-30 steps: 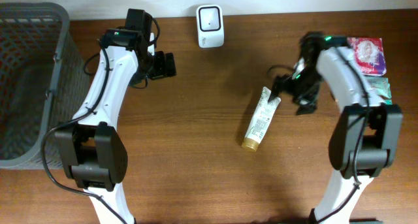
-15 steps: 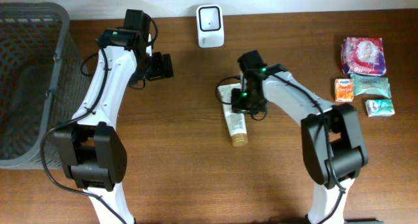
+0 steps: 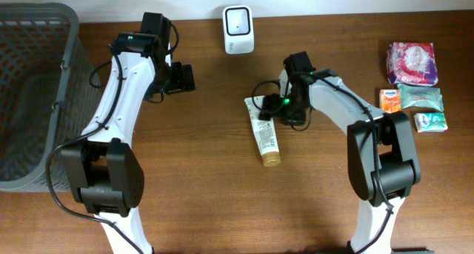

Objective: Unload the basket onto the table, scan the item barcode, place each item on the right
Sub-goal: 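Grasp the white cream tube with the right gripper, then lift the cream tube and hold it at the scanner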

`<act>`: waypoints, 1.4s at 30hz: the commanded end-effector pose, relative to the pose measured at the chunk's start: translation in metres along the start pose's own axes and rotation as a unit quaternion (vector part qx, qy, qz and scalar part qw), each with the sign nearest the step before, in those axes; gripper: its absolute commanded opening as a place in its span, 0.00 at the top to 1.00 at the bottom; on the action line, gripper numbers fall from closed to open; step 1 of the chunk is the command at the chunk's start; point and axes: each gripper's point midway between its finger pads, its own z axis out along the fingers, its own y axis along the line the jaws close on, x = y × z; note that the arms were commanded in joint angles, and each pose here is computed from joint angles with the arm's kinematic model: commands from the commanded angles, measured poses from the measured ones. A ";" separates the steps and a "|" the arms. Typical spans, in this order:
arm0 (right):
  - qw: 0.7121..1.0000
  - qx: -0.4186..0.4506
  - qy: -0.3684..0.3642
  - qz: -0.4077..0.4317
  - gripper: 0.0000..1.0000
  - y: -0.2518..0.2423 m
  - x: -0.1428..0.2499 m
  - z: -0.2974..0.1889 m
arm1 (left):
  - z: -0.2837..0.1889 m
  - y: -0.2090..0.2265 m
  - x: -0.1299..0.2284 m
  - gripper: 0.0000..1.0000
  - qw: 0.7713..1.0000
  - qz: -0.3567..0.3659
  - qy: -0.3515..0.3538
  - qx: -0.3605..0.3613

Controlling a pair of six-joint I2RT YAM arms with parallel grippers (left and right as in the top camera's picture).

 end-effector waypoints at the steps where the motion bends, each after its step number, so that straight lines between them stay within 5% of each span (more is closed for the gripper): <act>1: 0.997 -0.068 0.030 -0.019 0.24 0.017 0.021 0.013 | -0.006 0.003 -0.002 0.01 1.000 0.002 -0.007 -0.003; 6: 0.997 -0.061 0.049 -0.007 0.59 0.003 0.041 0.026 | -0.006 0.003 -0.002 0.01 1.000 0.002 -0.007 -0.002; 8: 0.997 -0.061 0.051 -0.002 0.65 -0.002 0.049 0.033 | -0.006 0.003 -0.002 0.01 1.000 0.002 -0.007 -0.002; 9: 0.997 -0.064 0.050 -0.003 0.96 -0.002 0.049 0.033 | -0.006 0.003 -0.002 0.01 1.000 0.002 -0.007 -0.002; 13: 0.988 -0.152 0.024 -0.019 0.96 0.033 0.019 0.006 | -0.006 0.003 -0.002 0.01 1.000 0.002 -0.007 -0.002; 18: 0.927 -0.317 -0.136 -0.149 0.96 0.129 -0.091 -0.152 | -0.006 0.003 -0.002 0.01 1.000 0.002 -0.007 -0.002; 22: 0.882 -0.336 -0.239 -0.226 0.96 0.179 -0.127 -0.239 | -0.006 0.003 -0.002 0.01 1.000 0.002 -0.007 -0.002; 42: 0.880 -0.359 -0.217 -0.223 0.96 0.215 -0.114 -0.229 | -0.006 0.003 -0.002 0.01 1.000 0.002 -0.007 -0.002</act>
